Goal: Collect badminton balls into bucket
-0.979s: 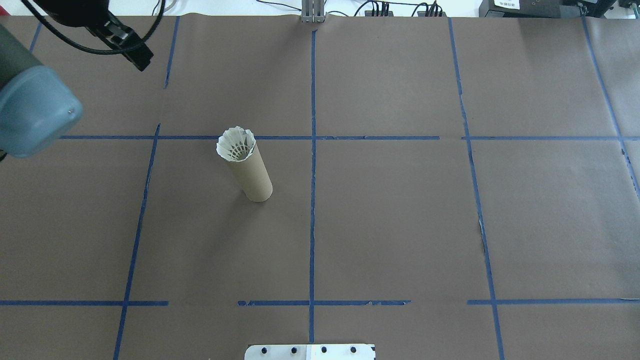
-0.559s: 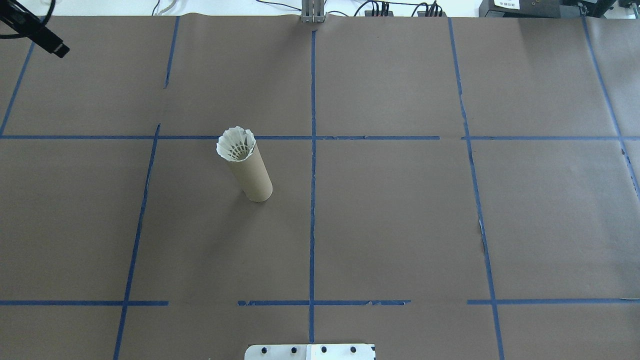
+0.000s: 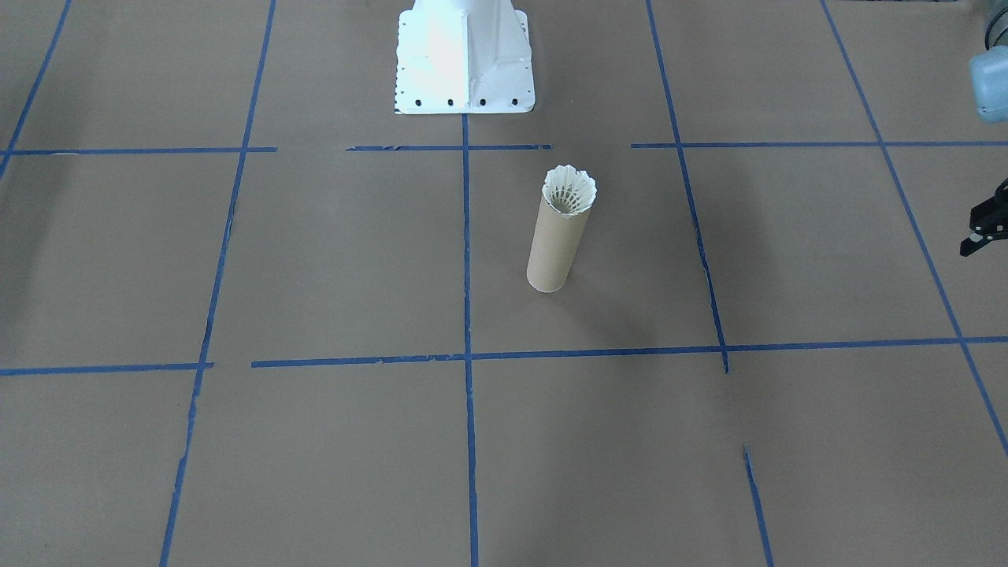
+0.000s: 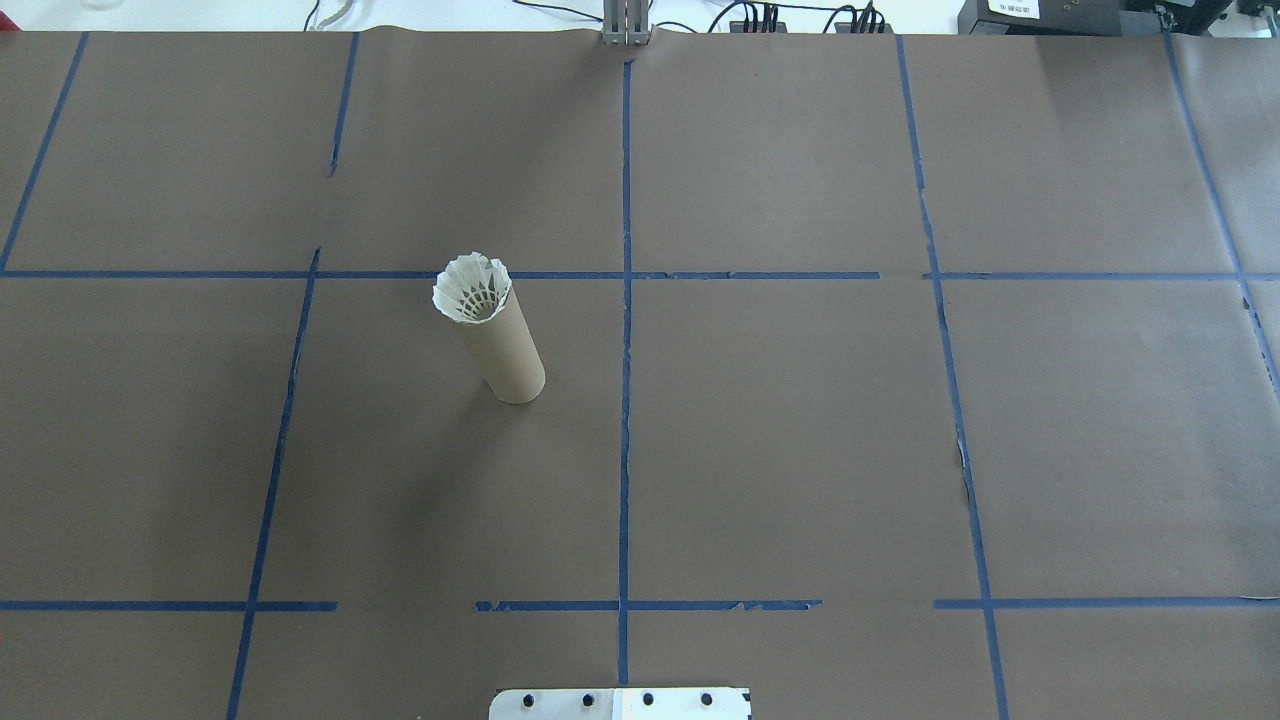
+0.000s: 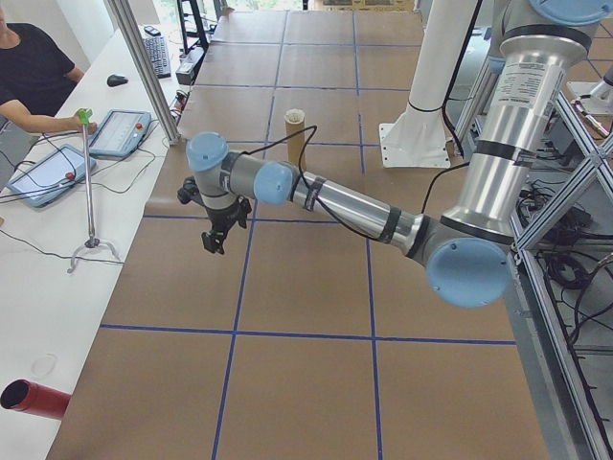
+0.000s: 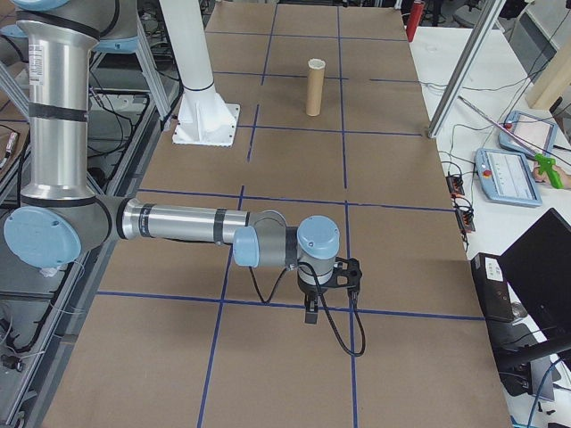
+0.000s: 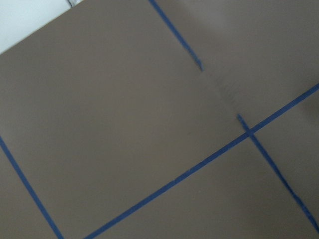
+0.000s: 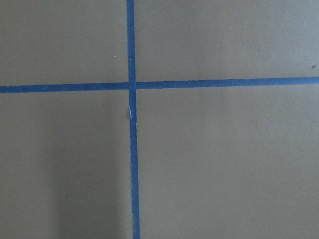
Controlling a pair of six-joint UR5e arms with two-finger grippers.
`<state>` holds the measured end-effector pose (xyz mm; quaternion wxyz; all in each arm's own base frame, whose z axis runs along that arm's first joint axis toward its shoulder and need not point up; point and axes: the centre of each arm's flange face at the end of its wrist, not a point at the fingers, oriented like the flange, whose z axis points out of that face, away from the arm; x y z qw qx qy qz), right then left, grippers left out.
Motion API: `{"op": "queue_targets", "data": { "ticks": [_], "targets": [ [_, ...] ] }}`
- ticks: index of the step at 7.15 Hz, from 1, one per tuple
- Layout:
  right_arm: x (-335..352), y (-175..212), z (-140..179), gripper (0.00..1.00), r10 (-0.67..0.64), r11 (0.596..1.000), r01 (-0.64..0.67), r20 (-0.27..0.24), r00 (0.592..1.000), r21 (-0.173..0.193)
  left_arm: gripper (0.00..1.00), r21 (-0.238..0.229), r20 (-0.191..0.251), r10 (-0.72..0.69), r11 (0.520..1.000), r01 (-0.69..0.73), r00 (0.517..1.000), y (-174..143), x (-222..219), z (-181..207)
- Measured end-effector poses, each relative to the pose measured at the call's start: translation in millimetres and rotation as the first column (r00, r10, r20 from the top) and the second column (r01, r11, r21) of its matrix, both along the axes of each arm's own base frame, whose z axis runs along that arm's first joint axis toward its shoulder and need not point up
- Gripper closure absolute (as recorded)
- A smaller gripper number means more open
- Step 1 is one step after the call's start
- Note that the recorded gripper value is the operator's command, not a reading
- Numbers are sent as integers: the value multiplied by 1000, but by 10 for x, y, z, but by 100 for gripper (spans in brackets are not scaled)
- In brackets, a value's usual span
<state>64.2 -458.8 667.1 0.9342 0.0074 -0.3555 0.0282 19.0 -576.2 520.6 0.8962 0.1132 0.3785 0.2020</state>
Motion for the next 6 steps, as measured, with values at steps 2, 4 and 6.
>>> {"op": "queue_targets", "data": {
  "ticks": [2,4,6],
  "targets": [
    [0,0,0,0,0,1000,0,0,1000,0,0,-103,15,-107,989,108,994,280,-621,906],
    [0,0,0,0,0,1000,0,0,1000,0,0,-174,29,-147,973,150,989,533,-823,1312],
    [0,0,0,0,0,1000,0,0,1000,0,0,-219,39,-171,960,175,985,684,-866,1484]
  ]
}}
